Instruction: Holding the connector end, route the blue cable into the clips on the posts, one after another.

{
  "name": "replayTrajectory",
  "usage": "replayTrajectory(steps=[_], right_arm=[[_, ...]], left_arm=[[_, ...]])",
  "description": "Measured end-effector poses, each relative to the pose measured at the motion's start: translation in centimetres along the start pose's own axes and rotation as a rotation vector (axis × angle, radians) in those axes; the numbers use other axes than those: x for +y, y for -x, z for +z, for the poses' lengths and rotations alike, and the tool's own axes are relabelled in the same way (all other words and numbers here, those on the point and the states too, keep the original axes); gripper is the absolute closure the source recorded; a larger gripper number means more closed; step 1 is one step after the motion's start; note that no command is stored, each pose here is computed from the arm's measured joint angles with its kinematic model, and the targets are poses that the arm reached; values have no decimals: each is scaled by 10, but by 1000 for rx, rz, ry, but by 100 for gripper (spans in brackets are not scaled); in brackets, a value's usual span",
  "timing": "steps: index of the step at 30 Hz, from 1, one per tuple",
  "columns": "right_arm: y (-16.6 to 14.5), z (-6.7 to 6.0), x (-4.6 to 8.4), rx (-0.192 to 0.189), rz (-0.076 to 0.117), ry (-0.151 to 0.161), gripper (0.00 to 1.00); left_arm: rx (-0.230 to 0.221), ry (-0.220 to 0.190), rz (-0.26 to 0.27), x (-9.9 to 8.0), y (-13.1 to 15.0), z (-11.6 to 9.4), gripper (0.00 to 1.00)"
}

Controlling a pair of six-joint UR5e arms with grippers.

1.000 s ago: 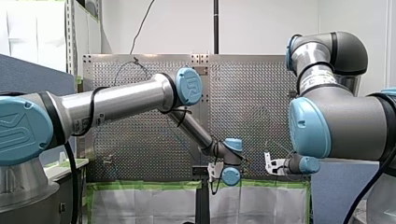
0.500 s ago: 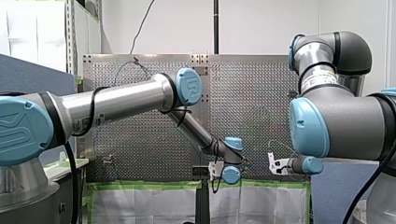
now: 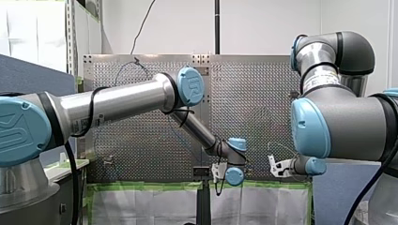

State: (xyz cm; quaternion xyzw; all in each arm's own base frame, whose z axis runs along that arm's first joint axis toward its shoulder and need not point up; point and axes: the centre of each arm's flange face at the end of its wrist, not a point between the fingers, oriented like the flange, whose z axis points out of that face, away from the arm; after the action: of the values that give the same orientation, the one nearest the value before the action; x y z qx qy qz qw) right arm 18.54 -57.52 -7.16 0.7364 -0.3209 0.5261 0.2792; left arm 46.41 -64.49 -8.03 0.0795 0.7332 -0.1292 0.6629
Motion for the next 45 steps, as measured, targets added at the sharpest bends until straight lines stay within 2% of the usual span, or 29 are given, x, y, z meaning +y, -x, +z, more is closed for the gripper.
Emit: replayTrajectory(steps=[4,14,17,21,28,31,35,37,40,45], right_arm=[[1,-2,-2,-9,-15,-23,100],[-8,-8,-3,8,-31,-54,100],[-20,-11,-1,18,-33,-47,100],[-37,-11,7,37,-26,-15,100],[-46,-3,11,74,1,55,100],[-46,1,10,92,17,75,100],[-46,5,9,120,39,81,100],[-46,6,9,127,57,82,100],[-40,6,9,125,84,84,100],[-30,6,11,114,111,90,100]], left_arm=[[1,1,-6,-3,-1,-3,100],[-1,0,-30,-5,-1,-4,100],[-1,-1,-34,-5,-1,-4,100],[-2,0,-37,-3,0,-2,100],[-1,1,-40,4,1,4,100],[0,-6,-46,5,1,5,100],[3,-22,-55,5,1,6,100],[3,-30,-59,4,1,7,100],[-1,-41,-65,2,3,8,100],[-16,-43,-75,2,10,16,100]])
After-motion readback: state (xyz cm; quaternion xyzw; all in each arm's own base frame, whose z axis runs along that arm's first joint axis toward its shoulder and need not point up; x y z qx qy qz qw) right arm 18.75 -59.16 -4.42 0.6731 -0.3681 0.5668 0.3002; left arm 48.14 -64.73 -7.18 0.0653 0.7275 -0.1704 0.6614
